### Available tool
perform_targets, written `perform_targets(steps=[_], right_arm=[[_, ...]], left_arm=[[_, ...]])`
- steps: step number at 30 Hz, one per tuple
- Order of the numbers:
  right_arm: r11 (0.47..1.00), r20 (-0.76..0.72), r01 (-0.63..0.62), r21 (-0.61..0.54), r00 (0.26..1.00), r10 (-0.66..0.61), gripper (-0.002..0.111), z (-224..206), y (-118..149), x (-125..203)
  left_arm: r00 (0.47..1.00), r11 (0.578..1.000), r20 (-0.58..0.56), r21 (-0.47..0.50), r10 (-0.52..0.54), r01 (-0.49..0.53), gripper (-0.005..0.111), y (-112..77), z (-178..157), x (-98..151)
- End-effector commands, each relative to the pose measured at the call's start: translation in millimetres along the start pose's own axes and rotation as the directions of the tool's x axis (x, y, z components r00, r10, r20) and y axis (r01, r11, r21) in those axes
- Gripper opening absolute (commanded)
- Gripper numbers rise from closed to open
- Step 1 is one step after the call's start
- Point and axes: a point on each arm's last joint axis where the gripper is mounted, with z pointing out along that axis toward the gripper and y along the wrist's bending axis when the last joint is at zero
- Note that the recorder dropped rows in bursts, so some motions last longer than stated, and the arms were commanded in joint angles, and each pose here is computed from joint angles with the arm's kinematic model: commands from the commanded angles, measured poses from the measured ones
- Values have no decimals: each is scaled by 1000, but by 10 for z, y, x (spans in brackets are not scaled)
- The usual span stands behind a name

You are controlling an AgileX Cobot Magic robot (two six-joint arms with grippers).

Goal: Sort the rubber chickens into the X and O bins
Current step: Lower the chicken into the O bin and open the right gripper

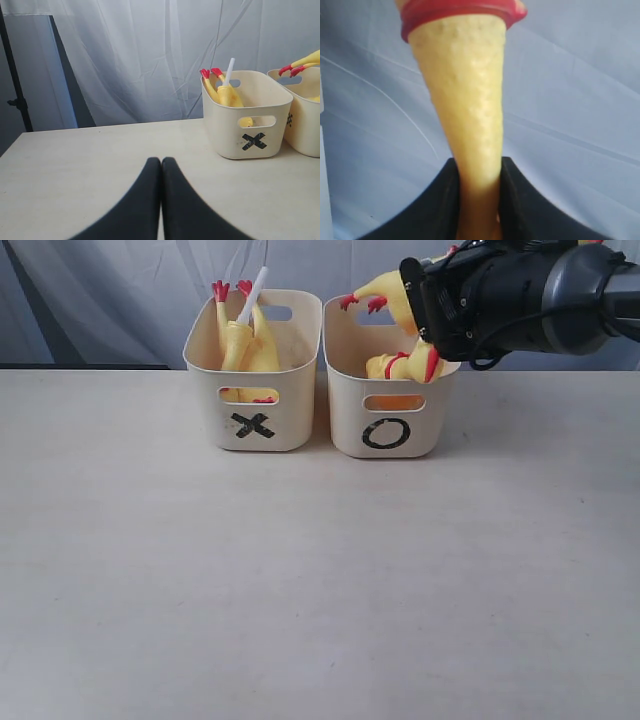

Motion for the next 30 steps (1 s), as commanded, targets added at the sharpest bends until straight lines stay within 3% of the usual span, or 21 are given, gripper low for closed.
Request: perform_targets(steps=[1, 13, 21, 23, 25, 27, 30], right_arm=[[999, -5, 39, 33, 999, -39, -1, -8, -76, 41], [999, 91, 32, 44, 995, -36, -1, -12, -82, -47], [999, 126, -40, 16, 991, 38, -1, -15, -65, -76], [999, 128, -47, 15, 991, 44, 6, -15, -65, -78], [998, 143, -60, 7, 988, 59, 30, -17, -60, -92], [998, 157, -62, 6, 986, 60, 44, -19, -60, -105], [998, 158, -52, 22, 986, 48, 45, -19, -73, -105]], left_arm=[[1000, 1000, -1, 4, -9, 9, 0, -4, 2, 15], [1000, 1000, -1, 4, -9, 9, 0, -4, 2, 15], [1000, 1000, -1, 4, -9, 9, 0, -4, 2, 15], [1000, 1000, -1, 4, -9, 9, 0, -4, 2, 15], [1000, 1000, -1, 4, -9, 9, 0, -4, 2, 15], [1000, 1000, -1, 4, -9, 9, 0, -4, 2, 15], [1000, 1000, -1, 4, -9, 9, 0, -4, 2, 15]])
